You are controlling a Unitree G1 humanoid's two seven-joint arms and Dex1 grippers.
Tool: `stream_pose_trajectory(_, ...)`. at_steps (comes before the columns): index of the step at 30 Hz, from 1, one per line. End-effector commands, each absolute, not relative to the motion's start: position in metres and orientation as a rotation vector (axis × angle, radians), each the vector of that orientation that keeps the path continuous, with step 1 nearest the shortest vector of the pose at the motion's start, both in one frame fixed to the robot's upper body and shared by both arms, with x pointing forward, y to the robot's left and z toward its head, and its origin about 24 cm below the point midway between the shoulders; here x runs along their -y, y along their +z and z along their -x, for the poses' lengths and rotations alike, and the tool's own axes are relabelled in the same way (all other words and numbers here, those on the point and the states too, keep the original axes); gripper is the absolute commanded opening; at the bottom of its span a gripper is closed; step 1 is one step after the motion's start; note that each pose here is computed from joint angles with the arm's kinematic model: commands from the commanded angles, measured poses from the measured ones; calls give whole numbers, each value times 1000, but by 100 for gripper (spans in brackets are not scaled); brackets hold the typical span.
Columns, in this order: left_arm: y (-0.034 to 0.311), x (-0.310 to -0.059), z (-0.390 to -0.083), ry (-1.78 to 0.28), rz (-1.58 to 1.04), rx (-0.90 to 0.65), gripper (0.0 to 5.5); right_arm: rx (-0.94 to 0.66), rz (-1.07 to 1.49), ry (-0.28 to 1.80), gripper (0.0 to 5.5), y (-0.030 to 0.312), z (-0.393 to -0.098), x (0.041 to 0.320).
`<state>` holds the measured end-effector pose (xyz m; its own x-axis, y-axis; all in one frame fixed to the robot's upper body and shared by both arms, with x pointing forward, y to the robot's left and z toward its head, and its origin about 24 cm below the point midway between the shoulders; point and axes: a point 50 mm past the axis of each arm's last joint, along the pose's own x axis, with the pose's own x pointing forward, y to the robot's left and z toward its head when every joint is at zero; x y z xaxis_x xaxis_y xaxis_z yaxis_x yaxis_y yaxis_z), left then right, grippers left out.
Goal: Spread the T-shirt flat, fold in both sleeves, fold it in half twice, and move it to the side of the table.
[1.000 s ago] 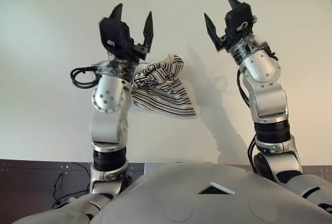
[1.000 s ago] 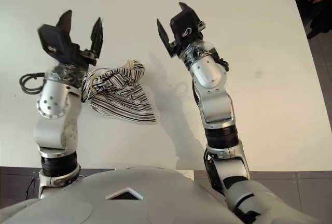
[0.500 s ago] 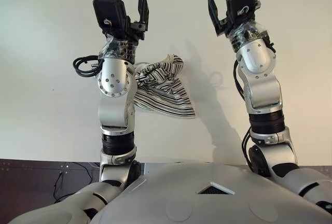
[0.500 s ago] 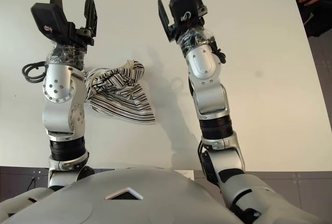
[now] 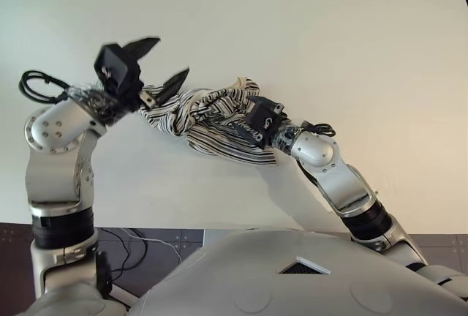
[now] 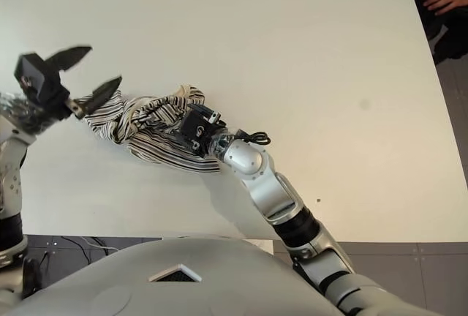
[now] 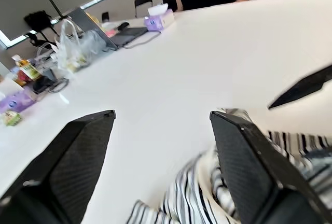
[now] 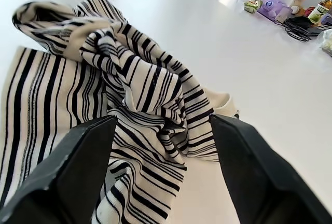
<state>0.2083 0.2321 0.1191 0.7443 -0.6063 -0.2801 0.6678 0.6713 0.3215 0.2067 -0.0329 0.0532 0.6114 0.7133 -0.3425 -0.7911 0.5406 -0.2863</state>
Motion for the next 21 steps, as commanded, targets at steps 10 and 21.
stream_pose_trajectory(10, 64, -239, -177, -631, -743, -348, 338, -505, 744, 969, 326, 12, -203, 93)
stream_pose_trajectory(21, 39, -222, -187, -625, -800, -331, 338, -626, 961, 940, 326, 0, -199, 172)
